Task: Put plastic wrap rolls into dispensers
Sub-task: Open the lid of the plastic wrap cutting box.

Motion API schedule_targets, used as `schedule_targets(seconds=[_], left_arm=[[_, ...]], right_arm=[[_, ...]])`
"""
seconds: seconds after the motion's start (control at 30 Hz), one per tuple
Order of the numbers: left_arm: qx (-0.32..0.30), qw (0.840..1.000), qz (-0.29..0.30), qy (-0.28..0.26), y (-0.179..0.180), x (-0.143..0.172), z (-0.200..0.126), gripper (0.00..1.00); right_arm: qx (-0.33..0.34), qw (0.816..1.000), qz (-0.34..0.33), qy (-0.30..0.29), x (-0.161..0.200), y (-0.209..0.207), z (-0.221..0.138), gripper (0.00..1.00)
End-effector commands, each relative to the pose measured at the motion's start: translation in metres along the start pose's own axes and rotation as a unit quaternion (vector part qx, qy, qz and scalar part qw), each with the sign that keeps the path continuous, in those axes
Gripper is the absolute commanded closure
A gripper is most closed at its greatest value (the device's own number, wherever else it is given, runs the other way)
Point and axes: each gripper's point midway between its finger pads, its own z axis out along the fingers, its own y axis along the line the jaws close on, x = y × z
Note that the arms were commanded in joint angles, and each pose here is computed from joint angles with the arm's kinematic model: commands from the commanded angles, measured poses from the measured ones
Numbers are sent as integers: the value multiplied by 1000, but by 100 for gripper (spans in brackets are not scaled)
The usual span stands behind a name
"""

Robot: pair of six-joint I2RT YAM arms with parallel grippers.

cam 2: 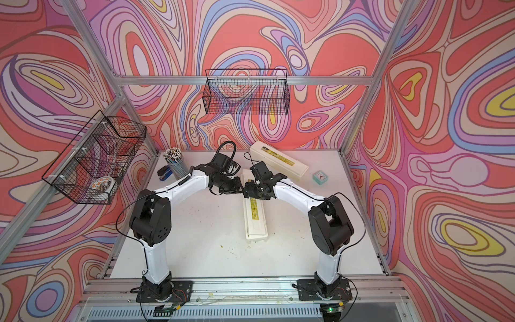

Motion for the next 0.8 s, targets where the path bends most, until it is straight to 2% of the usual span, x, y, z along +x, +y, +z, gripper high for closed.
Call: schedule_targets(seconds=[0.0,0.17,0.23,0.27,0.4,0.5,0.63,0.77], left_arm=[[81,996,34,1,-45,-2,9,68],[102,994,28,-6,-51,-6,16,68],[105,994,25,-8,-52,-8,18,67],[106,994,23,-6,-51,-7,20,67],[113,993,18,-4,-54,-8,24,67],[111,993,25,-7,-60,-8,22,67],[101,994,45,-4,-73,-5,23,67],[103,993,54,-3,-85,-2,31,67]], right_arm=[[-76,995,-54,-16,-4,36,-17,23],[-94,993,-67,-29,-12,42,-36,18],[-102,992,-74,-29,-14,44,-41,3],[-105,991,-76,-32,-15,45,-44,2],[-101,991,-81,-36,-20,43,-52,2],[-78,991,-80,-67,-31,32,-70,2],[-37,991,-54,-119,-51,-3,-109,2],[12,991,-32,-132,-55,-44,-131,2]])
